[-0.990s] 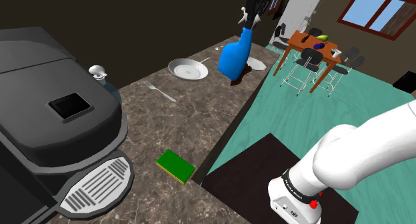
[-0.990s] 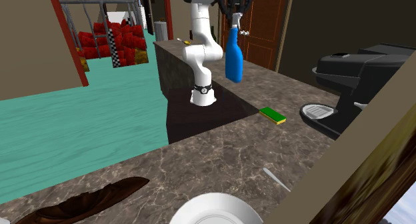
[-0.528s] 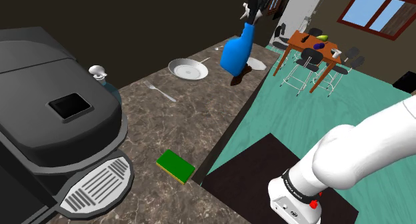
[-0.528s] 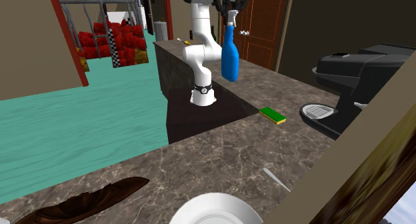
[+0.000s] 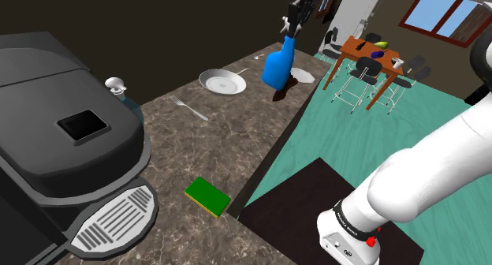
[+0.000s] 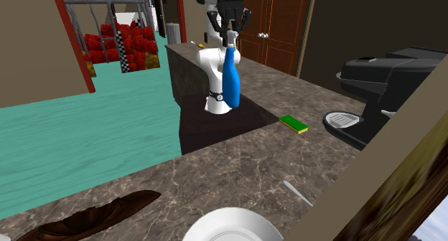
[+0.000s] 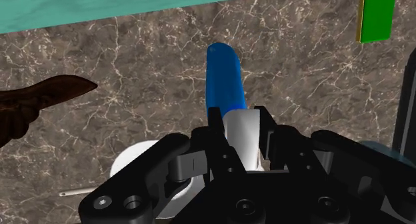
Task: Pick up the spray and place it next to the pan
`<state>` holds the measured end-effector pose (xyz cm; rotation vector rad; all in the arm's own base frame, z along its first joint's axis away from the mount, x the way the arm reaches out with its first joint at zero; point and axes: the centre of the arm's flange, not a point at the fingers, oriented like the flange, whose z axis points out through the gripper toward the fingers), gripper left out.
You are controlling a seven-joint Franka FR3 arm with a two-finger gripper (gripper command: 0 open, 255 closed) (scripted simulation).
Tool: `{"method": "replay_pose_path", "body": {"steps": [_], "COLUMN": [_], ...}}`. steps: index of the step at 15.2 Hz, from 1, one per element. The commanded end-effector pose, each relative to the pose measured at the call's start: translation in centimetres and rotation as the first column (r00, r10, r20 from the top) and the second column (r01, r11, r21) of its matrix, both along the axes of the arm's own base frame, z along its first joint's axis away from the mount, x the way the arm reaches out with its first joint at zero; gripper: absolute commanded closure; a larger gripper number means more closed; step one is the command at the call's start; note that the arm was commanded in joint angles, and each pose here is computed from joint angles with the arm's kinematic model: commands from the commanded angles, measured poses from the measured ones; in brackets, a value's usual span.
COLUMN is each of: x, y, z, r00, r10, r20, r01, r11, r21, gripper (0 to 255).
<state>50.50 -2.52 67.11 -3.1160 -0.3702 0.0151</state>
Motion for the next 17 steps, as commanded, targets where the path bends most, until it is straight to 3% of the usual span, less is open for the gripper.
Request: {"method": "replay_pose_path", "body": {"steps": [1,17], "x": [1.7,13.5], "y": [-1.9,-16.1], "z": [-1.3,-11.5], "r00": [1.000,1.000], "r10": [0.001,0.001], "r20": [0.001,0.001], "r01": [-0.001,-0.001], "r11": [1.000,1.000], "r21": [-0.001,-0.001], "gripper": [255,255]}}
